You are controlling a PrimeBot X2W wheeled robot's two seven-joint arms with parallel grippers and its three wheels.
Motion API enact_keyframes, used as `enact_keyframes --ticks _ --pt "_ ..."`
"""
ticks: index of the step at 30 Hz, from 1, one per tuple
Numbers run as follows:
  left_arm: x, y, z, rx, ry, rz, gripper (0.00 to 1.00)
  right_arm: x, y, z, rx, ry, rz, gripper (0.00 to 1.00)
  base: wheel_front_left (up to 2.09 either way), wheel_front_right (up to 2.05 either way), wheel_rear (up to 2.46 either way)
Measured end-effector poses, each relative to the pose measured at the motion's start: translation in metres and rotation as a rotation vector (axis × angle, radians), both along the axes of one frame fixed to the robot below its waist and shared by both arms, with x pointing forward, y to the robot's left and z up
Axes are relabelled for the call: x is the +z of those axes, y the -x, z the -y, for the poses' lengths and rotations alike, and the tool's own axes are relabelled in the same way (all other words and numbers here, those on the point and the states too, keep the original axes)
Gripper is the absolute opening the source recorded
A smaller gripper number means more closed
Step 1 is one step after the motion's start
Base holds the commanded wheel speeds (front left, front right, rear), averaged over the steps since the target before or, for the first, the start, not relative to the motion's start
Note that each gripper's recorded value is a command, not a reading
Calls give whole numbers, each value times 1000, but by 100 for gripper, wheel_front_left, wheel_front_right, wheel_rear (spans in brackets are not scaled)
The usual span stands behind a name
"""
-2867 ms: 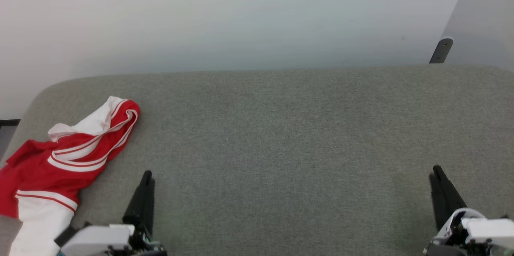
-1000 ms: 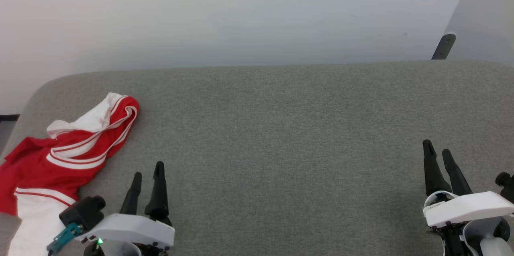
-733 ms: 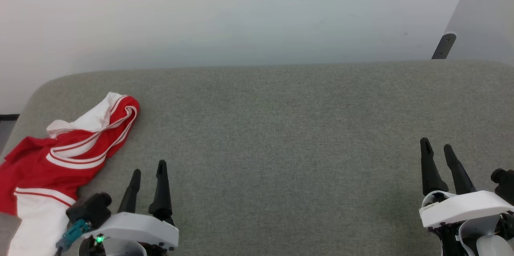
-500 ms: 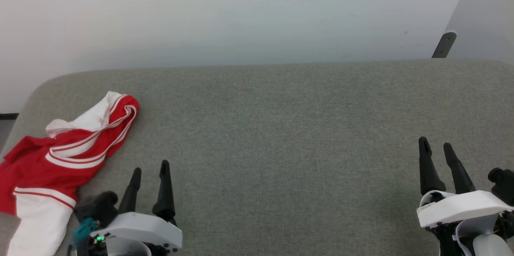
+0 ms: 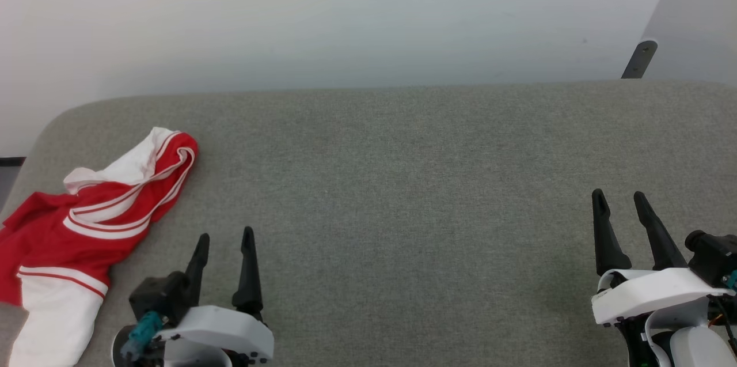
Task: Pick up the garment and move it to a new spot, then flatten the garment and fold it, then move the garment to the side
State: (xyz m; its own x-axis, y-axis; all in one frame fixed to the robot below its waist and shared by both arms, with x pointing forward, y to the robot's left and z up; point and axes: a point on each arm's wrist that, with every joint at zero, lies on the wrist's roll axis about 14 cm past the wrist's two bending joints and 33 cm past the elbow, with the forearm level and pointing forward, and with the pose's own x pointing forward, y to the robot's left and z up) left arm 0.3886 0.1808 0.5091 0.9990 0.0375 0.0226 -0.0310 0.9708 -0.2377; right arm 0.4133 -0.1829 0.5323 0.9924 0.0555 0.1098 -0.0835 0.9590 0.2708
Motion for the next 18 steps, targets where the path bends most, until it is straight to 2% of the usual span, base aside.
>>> enact_keyframes --ticks 18 --pt "-2 -2 0 -6 -117 19 100 -2 -1 2 -12 87 15 100 0 0 0"
